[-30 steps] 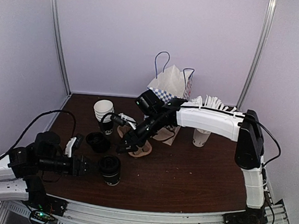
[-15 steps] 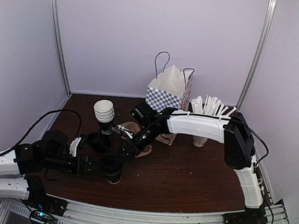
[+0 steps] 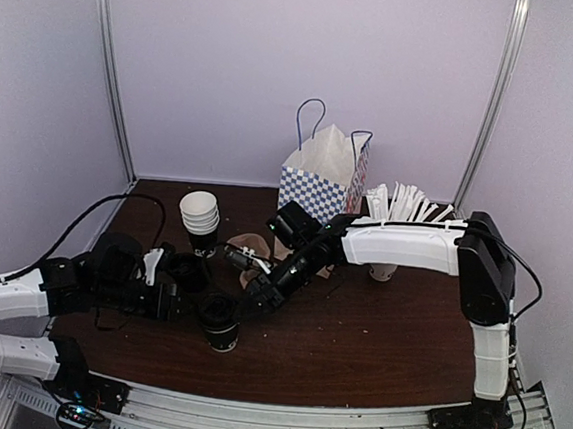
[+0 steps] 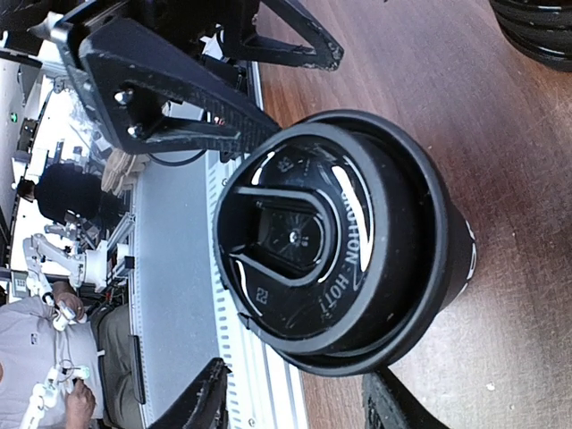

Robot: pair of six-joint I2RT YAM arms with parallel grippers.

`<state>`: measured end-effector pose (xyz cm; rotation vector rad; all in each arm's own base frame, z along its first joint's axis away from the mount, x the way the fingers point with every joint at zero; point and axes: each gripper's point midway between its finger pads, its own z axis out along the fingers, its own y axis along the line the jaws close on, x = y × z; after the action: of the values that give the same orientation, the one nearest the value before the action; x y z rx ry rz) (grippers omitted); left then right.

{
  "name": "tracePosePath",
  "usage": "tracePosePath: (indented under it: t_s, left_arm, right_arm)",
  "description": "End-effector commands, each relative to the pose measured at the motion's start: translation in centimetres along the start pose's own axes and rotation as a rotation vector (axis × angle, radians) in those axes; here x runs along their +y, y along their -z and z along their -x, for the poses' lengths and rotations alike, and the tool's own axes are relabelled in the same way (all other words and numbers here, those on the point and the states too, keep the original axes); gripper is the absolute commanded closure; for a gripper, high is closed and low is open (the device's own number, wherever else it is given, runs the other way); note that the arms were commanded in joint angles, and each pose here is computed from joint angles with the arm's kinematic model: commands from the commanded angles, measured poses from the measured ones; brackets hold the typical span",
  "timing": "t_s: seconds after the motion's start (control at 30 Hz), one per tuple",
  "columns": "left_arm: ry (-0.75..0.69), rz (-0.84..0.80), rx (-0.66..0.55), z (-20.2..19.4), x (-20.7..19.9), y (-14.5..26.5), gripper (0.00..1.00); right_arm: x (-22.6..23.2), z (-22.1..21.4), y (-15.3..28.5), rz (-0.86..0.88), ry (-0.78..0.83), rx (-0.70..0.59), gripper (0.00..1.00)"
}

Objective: Pack the takeout coffee

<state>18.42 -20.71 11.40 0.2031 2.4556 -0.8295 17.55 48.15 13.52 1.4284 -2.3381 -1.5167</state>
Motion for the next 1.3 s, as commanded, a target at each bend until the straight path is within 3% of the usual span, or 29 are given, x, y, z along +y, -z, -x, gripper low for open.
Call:
tracePosePath:
  t_s: [0.0, 0.3, 0.6, 1.27]
  left_arm:
    - [-0.032, -0.018, -0.052, 2.0, -1.0, 0.2, 0.32]
    - [0.148, -0.033, -0.087, 2.0, -0.9, 2.2, 0.35]
    - [0.357, -0.081, -0.034, -0.6, -0.2, 1.1, 0.45]
    - [0.385, -0.138, -0.003, -0.7, -1.5, 0.4, 0.43]
  right_arm:
    - [0.2, 1.6, 0.2, 0.011, -0.008, -0.04, 0.49]
    - [-0.1, 2.2, 1.6, 0.002, -0.038, -0.092, 0.5]
    - [-2.3, 3.1, 2.7, -0.029, -0.102, -0.163, 0.61]
    - [-4.3, 3.8, 1.7, -0.022, -0.178, -0.18, 0.73]
